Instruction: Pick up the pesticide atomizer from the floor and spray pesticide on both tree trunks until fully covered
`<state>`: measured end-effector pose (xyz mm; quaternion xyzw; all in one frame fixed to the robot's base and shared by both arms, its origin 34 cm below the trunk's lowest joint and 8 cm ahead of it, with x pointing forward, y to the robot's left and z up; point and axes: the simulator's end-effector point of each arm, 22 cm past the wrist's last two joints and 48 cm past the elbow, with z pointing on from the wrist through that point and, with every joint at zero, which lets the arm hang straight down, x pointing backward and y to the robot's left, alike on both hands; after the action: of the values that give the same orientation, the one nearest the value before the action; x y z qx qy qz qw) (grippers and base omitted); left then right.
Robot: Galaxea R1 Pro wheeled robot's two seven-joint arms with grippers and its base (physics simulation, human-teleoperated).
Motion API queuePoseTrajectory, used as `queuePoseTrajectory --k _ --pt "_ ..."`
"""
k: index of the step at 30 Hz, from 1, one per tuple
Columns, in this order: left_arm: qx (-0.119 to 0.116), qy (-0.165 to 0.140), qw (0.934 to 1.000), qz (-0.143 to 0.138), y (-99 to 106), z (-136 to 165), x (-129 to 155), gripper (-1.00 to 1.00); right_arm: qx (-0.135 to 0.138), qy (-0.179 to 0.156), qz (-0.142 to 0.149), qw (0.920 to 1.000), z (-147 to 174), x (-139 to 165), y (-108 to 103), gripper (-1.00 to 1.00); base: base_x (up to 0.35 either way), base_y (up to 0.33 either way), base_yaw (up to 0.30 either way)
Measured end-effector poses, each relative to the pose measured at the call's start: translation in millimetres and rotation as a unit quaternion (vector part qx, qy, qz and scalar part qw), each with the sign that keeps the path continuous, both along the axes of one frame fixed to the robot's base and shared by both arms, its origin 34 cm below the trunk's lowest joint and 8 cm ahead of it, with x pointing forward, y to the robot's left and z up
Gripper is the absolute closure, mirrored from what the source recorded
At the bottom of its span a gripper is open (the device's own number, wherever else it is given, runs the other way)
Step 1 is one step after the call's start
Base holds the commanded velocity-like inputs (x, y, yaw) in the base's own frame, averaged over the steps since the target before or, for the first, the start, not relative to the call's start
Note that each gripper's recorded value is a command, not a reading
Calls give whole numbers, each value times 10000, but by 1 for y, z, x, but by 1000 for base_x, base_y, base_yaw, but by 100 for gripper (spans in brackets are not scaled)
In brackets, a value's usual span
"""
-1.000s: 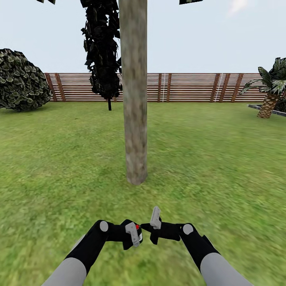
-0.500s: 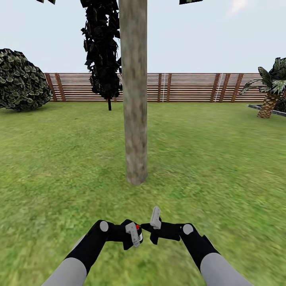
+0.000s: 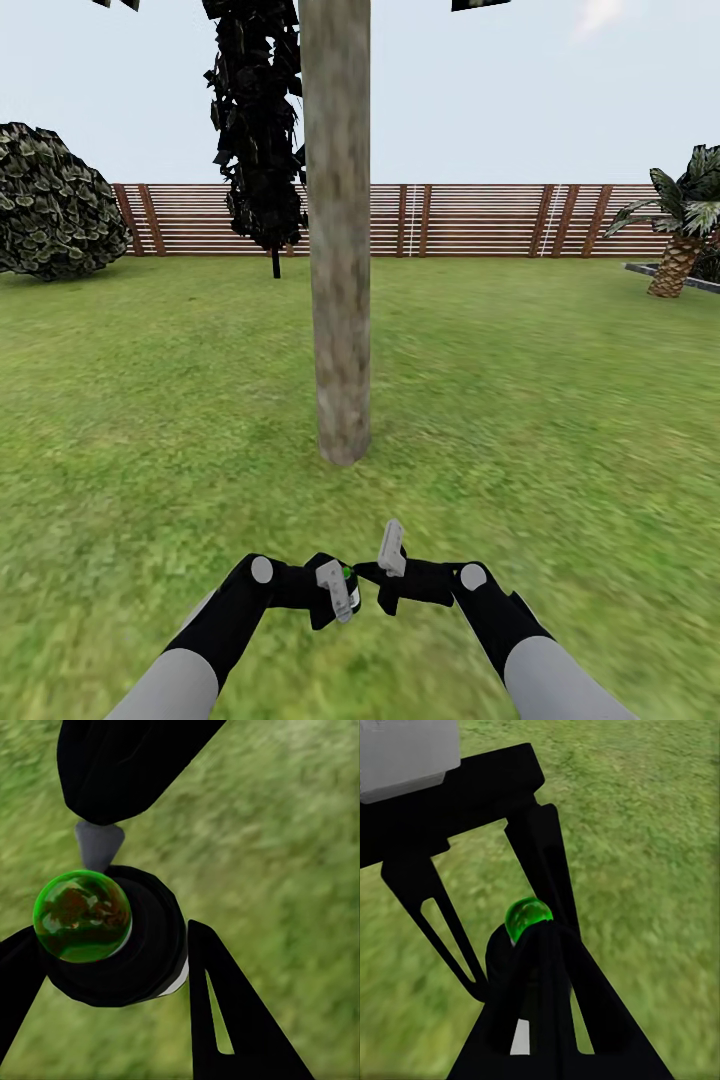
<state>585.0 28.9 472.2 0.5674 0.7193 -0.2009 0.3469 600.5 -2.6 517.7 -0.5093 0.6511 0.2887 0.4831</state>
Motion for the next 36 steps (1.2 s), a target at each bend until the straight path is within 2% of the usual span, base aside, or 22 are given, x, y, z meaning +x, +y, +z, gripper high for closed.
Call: queuePoseTrajectory --k 9,16,18,19,21,25,27,29,30,31,36 --pt "8 17 10000 8 1 -1 -1 100 -1 5 3 10000 0 0 0 100 0 0 0" --pt "169 281 9995 -10 9 -23 -15 100 -1 3 2 10000 0 0 0 100 0 0 0" --pt "261 306 9992 24 21 -28 -15 100 -1 0 2 10000 0 0 0 100 0 0 0" --pt "371 313 9988 69 37 -33 -14 100 -1 0 3 10000 0 0 0 100 0 0 0" --pt "463 324 9983 122 52 -36 -13 100 -2 1 3 10000 0 0 0 100 0 0 0" --pt "620 329 9973 209 77 -42 -10 100 -2 0 3 10000 0 0 0 100 0 0 0" --pt "769 322 9961 285 100 -46 -8 100 -3 2 8 10000 0 -1 0 100 0 0 0" --pt "832 322 9955 328 111 -47 -7 100 -3 4 11 10000 0 -1 0 100 0 0 0" --pt "920 318 9945 378 124 -48 -5 100 -3 4 8 10000 0 -1 0 100 0 0 0" --pt "950 314 9941 408 131 -49 -4 100 -5 7 5 10000 -1 -1 0 -100 0 0 0" --pt "1187 418 9901 629 162 -53 -3 100 -19 11 -5 10000 -2 0 -2 -100 0 0 0"
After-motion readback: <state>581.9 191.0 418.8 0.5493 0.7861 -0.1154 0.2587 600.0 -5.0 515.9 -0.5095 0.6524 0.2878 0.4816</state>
